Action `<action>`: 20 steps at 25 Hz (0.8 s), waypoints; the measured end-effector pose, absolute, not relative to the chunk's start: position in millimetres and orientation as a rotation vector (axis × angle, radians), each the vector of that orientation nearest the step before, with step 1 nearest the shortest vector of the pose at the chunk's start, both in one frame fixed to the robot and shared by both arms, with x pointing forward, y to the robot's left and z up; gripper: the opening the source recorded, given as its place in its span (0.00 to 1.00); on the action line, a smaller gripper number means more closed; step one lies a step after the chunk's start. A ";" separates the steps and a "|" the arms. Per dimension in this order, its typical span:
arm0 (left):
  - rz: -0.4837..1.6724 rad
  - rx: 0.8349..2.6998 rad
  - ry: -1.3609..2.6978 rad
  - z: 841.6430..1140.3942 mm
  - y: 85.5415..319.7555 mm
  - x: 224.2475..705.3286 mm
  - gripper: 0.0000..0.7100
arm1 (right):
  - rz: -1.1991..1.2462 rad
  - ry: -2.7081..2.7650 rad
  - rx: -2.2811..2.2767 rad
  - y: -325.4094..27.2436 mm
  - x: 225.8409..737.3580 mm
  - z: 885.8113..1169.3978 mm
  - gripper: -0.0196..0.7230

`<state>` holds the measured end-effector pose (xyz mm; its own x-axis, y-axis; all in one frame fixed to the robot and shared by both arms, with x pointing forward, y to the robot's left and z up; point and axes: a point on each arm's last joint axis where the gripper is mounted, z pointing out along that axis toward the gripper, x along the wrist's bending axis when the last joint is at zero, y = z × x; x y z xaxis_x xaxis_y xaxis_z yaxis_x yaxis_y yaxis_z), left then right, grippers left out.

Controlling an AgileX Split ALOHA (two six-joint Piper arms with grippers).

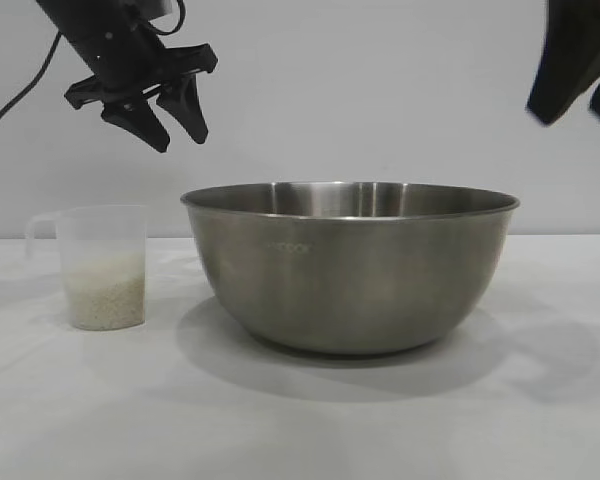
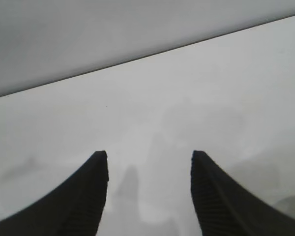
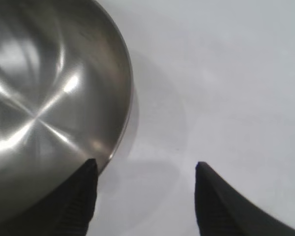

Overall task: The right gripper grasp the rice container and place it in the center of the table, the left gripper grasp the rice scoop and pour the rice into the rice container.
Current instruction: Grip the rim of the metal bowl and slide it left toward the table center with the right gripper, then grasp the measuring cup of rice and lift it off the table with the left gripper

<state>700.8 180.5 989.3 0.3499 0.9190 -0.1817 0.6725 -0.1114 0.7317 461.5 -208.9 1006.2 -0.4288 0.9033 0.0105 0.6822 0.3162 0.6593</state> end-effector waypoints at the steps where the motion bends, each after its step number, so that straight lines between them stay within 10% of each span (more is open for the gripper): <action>1: 0.414 1.859 1.394 989.2 180.5 700.8 0.47 | 0.869 2.212 1.410 -211.9 452.9 1012.3 0.52; 20: 0.416 1.891 1.362 1001.2 180.8 695.6 0.47 | 0.768 1.924 1.671 -288.3 305.5 1052.6 0.52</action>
<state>695.6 180.8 1001.2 0.3794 0.9111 -0.1611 0.6652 -0.1476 0.7319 305.5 -288.3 1052.6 -0.1434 0.9896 0.0079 0.7231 0.0993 0.6836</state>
